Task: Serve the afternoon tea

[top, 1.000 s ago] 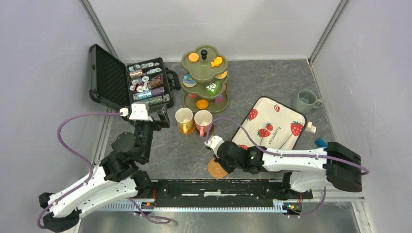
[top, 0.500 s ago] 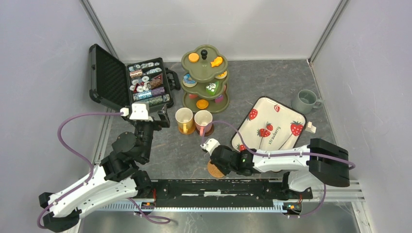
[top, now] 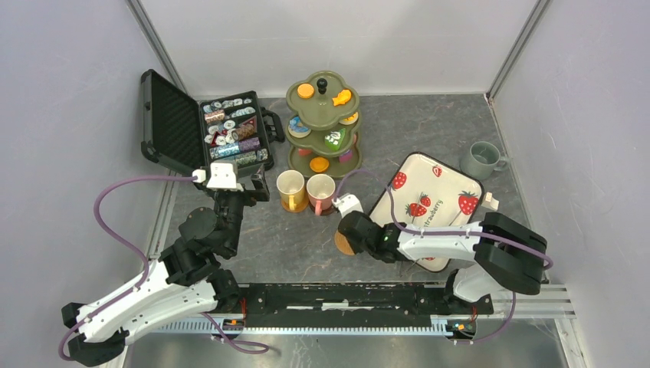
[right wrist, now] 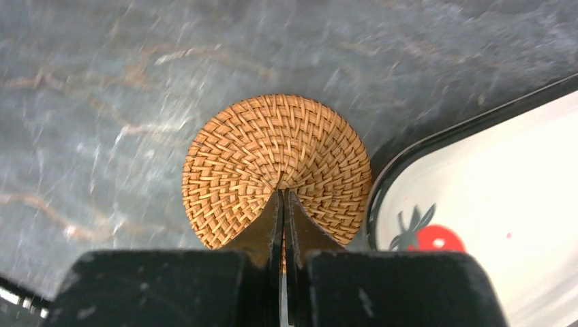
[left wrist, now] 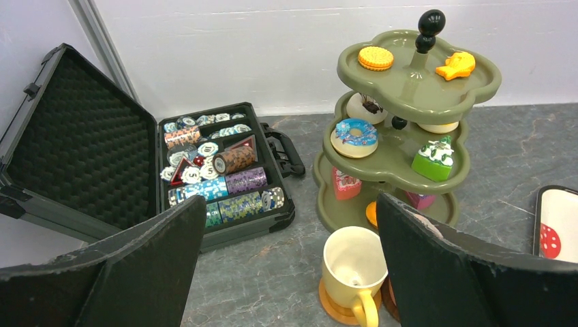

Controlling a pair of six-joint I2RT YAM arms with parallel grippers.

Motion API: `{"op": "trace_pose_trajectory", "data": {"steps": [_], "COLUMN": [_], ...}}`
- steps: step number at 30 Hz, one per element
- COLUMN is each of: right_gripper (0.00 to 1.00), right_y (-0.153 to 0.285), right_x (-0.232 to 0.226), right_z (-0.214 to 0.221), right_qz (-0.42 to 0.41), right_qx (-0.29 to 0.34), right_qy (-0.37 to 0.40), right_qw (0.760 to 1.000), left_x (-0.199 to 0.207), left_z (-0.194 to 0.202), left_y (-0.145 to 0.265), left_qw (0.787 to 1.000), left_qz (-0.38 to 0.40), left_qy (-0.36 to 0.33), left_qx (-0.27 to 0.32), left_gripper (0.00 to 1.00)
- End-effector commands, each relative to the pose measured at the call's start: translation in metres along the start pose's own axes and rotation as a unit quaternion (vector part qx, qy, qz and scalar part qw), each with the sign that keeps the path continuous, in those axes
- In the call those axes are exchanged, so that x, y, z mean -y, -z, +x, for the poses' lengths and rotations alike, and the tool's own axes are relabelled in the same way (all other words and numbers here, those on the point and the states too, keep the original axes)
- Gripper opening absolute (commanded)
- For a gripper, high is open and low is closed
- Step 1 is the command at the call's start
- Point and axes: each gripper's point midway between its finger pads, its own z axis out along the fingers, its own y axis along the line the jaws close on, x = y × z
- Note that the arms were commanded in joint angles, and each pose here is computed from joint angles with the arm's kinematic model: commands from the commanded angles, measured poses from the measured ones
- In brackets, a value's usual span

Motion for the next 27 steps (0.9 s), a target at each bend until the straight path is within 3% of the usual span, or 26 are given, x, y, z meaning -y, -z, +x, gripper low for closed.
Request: {"op": "trace_pose_trajectory", "data": {"steps": [1,10,27], "right_gripper": [0.0,0.0,0.0], "right_y": [-0.019,-0.045,-0.062], "right_x": [0.016,0.047,0.087], "right_z": [-0.024,-0.055,-0.069], "right_qz": [0.022,0.059,0.122], "right_qx": [0.04,0.059,0.054], "right_qy": [-0.024,-0.066,-0.084], "right_qw": [0.999,0.994,0.987], "left_x": [-0.004,-0.003,0.0], "left_z": [-0.014,-0.013,-0.012], "left_y": [-0.001,-0.001,-0.002], "left_qw": [1.0,1.0,1.0], "left_qz": [-0.009,-0.008,-0.005], "left_qy": [0.022,0.019,0.018], "left_qx": [0.011,0.011,0.01], "left_gripper": [1.0,1.0,1.0]}}
